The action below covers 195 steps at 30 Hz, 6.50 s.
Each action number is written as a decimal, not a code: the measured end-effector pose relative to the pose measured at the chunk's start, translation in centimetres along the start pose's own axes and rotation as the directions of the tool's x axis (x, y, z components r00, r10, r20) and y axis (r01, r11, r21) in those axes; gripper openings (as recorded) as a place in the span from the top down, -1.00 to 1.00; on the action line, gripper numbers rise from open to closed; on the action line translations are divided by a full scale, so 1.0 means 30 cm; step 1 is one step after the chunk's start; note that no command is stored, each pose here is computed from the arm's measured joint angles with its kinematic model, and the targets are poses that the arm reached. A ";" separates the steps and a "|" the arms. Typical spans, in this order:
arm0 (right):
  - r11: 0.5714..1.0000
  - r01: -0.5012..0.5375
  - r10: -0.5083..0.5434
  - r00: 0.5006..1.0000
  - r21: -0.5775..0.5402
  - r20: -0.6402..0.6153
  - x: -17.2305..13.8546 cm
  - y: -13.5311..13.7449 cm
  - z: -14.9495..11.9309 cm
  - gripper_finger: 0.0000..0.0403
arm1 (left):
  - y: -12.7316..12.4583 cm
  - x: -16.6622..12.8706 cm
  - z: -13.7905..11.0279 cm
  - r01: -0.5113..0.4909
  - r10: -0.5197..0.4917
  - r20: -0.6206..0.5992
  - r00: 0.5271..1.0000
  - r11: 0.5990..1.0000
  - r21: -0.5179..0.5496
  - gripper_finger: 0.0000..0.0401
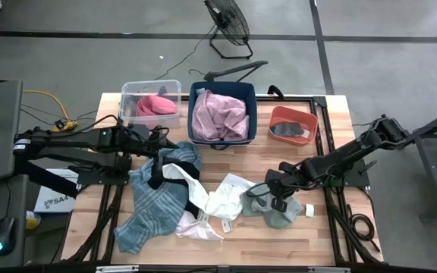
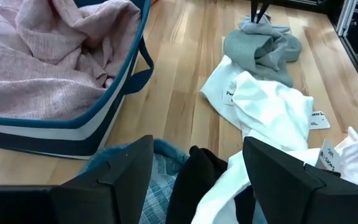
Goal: Pick & Place Cloths
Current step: Put the light gray sock into the orange bin, then put the dark gray sock into the orange bin
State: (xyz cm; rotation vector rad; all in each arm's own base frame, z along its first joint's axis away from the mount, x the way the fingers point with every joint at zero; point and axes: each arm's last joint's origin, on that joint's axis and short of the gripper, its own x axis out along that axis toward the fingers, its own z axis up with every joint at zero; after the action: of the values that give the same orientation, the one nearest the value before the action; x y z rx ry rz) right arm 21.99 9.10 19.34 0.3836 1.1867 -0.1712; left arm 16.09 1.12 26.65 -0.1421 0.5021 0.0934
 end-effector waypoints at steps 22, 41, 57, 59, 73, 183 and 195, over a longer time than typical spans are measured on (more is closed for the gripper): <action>0.998 -0.046 0.048 0.998 0.038 -0.052 0.118 -0.056 -0.120 0.75 | 0.001 0.002 -0.003 -0.004 0.004 -0.010 1.000 1.000 -0.001 -0.21; 0.999 -0.035 0.034 0.999 -0.021 -0.036 -0.023 0.028 -0.017 0.98 | 0.005 0.002 -0.002 -0.046 0.046 -0.004 0.999 0.999 -0.003 -0.21; 0.940 0.336 -0.339 0.909 0.055 0.244 -0.344 -0.027 0.057 0.98 | 0.005 0.002 -0.002 -0.050 0.050 -0.004 0.999 0.999 -0.004 -0.21; 0.916 0.391 -0.400 0.872 0.089 0.281 -0.366 -0.052 0.067 0.98 | 0.005 0.002 -0.002 -0.050 0.050 -0.004 0.999 0.999 -0.004 -0.21; 0.669 0.682 -0.742 0.588 0.297 0.321 -0.440 -0.254 0.134 0.98 | 0.005 0.002 -0.002 -0.051 0.051 -0.004 0.999 0.999 -0.004 -0.21; 0.957 -0.030 -0.050 0.962 0.289 0.268 -0.145 -0.423 0.110 -0.19 | 0.006 0.002 -0.010 -0.054 0.054 -0.029 0.998 0.998 -0.010 -0.21; 0.976 -0.090 0.125 0.977 -0.200 0.171 -0.124 -0.205 0.022 -0.19 | 0.006 0.002 -0.010 -0.054 0.054 -0.028 0.998 0.998 -0.010 -0.21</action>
State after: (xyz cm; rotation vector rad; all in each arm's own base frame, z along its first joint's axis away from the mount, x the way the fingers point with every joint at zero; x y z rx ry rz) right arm 19.17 2.91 21.76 0.2571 0.9885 0.0033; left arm 15.98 1.26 26.35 -0.1404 0.5334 0.1472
